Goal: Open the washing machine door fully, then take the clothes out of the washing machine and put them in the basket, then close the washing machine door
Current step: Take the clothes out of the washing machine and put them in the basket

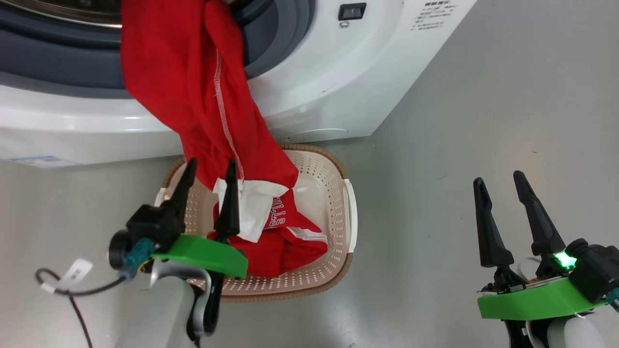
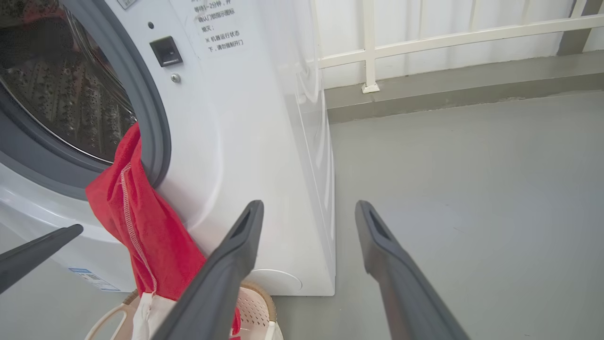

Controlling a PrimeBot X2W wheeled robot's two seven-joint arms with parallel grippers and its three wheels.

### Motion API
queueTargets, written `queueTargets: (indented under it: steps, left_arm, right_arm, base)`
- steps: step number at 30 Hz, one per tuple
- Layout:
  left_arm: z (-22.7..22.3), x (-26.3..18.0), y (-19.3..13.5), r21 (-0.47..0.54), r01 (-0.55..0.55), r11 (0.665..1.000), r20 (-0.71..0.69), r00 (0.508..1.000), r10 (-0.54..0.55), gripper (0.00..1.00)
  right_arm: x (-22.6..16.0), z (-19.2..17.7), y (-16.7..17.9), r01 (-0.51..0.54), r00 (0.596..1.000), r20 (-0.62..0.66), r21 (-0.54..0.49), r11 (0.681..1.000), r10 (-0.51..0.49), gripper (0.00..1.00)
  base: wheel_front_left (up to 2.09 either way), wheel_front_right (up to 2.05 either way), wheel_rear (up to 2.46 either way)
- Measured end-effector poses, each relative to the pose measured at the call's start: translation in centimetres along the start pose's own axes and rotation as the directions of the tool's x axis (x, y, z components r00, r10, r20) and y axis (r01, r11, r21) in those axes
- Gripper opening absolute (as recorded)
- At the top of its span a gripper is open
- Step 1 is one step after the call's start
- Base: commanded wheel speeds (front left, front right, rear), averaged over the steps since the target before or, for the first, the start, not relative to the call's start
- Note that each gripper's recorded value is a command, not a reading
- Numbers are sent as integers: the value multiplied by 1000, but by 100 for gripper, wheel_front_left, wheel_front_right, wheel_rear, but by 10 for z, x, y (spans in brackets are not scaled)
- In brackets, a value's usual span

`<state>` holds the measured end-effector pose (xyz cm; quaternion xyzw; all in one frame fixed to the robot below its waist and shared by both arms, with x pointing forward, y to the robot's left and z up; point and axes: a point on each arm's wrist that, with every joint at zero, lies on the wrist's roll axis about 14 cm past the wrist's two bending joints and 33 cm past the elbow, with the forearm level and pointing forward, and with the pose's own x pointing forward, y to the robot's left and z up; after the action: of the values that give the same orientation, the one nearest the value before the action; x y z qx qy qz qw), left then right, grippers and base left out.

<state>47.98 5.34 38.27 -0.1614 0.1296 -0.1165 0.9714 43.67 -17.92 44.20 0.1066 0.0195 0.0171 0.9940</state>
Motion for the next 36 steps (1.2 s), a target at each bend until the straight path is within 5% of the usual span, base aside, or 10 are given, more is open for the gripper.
queueTargets:
  steps: [10,36]
  left_arm:
    - [50,-21,11,44,-65,997,173,983,57,100]
    - [71,-68,25,72,-175,982,249,957,153,100]
  right_arm:
    - [1,4,4,-13,1000,14,2,1000,13,100]
    - [-7,7,6,-16,1000,11,-2,1000,16,100]
  base:
    - [0,0,0]
    - [0,0,0]
